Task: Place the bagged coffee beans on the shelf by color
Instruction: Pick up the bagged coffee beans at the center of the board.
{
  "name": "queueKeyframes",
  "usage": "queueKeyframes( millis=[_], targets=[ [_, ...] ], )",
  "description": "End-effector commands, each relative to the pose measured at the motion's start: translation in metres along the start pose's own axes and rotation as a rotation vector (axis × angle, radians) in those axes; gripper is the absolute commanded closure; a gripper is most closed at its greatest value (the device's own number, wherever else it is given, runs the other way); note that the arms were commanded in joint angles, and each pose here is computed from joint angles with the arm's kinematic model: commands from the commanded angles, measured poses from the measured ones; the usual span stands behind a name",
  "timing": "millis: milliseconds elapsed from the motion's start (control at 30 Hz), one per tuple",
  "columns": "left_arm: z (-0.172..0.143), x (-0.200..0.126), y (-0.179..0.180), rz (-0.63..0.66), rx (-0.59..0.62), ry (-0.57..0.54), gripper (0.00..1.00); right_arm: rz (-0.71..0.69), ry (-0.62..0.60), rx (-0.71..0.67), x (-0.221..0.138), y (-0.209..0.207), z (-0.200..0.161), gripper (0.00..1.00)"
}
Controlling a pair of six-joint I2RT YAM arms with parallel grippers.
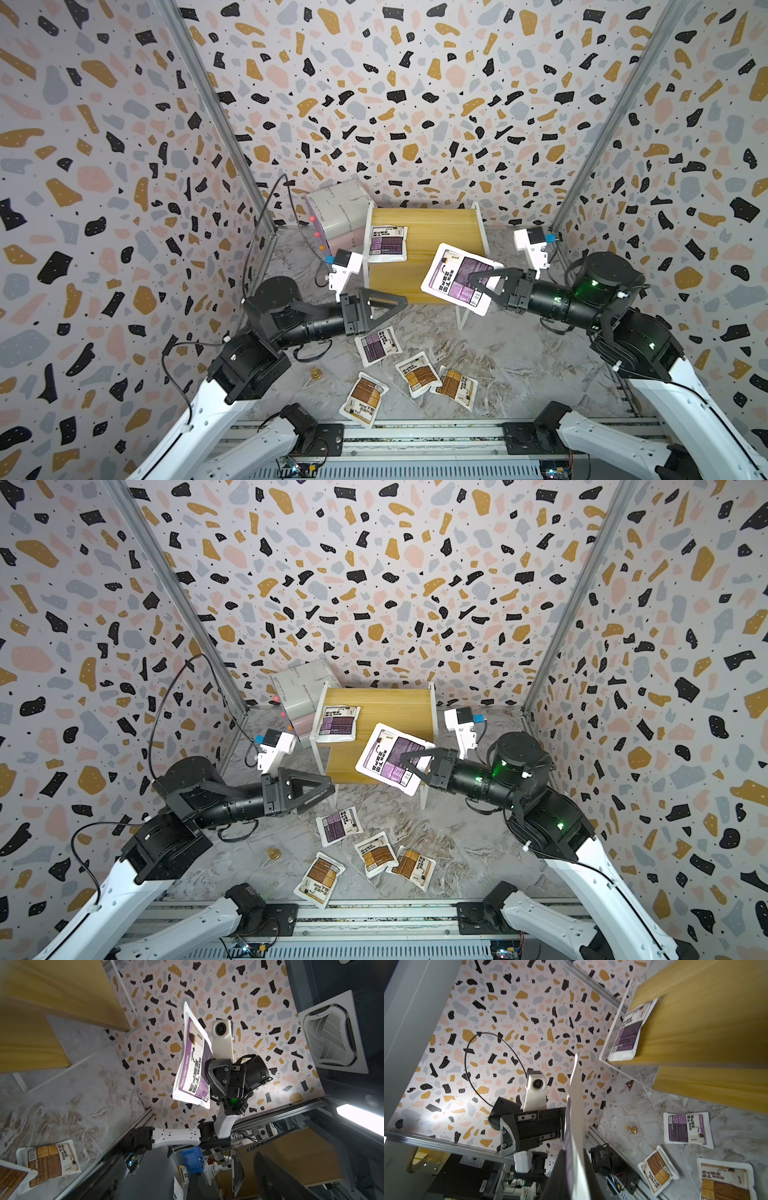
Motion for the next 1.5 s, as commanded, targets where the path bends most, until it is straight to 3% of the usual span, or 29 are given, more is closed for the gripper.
queueKeyframes(
  millis=[0, 300, 433, 600, 700, 1000, 1167, 1300, 1467],
  targets=[
    [0.029, 0.018, -0.014, -0.056, 0.04, -0.153, 0.0, -0.042, -0.145, -0.026, 0.01, 0.004, 0.027, 0.95],
    [0.052, 0.047, -0.02, -0.09, 0.056, -0.148, 0.0, 0.06, -0.166, 0.024, 0.044, 0.009, 0.047, 0.95],
    [0.056, 0.054, -0.019, -0.1, 0.062, -0.14, 0.07, 0.095, -0.153, 0.047, 0.054, 0.009, 0.049, 0.94],
    [0.06, 0.059, -0.016, -0.099, 0.065, -0.153, 0.22, 0.129, -0.134, 0.069, 0.063, 0.008, 0.049, 0.94],
    [0.063, 0.063, -0.016, -0.104, 0.069, -0.155, 0.37, 0.136, -0.129, 0.086, 0.066, 0.005, 0.047, 0.94],
    [0.072, 0.074, -0.018, -0.127, 0.075, -0.163, 0.49, 0.124, -0.121, 0.107, 0.062, -0.003, 0.037, 0.93],
    [0.075, 0.079, -0.016, -0.135, 0.067, -0.159, 0.67, 0.111, -0.121, 0.117, 0.059, -0.008, 0.031, 0.91],
    [0.075, 0.08, -0.014, -0.127, 0.062, -0.153, 0.77, 0.105, -0.111, 0.115, 0.058, -0.009, 0.028, 0.83],
    [0.077, 0.079, -0.012, -0.105, 0.057, -0.123, 0.81, 0.087, -0.078, 0.091, 0.055, -0.009, 0.024, 0.55]
  ],
)
Point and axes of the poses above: each gripper's point midway between its finger pads, its own x axis out along the fingers, its own y axis along the line the jaws close on, z = x × y, the point moved 9 cm from there along -x, back along the fingers, and after that the axes turned 14 degrees about -x, right-handed, at the moved point
